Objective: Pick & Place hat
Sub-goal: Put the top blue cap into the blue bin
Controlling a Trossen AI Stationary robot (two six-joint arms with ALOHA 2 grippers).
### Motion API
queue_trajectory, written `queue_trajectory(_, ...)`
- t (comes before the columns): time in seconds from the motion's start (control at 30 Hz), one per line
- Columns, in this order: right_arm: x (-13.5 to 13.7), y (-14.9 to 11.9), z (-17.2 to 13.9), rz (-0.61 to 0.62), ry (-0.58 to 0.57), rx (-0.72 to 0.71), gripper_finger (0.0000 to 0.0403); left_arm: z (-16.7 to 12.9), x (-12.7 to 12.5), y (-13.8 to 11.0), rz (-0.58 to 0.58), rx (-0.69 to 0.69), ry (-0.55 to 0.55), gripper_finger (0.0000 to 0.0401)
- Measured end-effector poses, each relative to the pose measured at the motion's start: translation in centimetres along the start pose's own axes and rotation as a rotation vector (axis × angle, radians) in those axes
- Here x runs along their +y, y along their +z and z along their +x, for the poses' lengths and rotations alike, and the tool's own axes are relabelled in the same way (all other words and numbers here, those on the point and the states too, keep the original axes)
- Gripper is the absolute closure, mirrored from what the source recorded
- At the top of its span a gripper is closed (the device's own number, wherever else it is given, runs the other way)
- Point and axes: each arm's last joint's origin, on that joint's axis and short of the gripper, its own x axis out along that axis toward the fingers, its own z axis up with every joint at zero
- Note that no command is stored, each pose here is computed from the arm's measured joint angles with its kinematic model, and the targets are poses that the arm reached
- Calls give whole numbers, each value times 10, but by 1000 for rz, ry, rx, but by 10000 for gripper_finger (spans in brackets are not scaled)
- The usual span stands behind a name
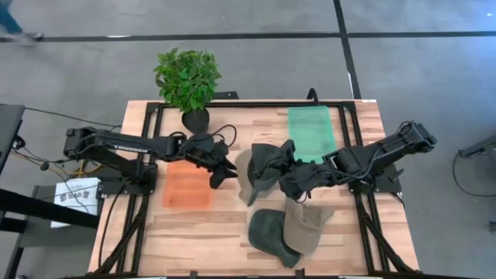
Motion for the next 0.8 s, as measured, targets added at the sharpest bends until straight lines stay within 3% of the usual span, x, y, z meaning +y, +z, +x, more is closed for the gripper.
queue_trajectory(0.43,-23,-38,19,561,-27,220,402,-40,-8,11,130,-98,6,221)
queue_trajectory(0.8,-94,-83,8,1149,-87,379,403,-88,-18,9,173,-170,84,221)
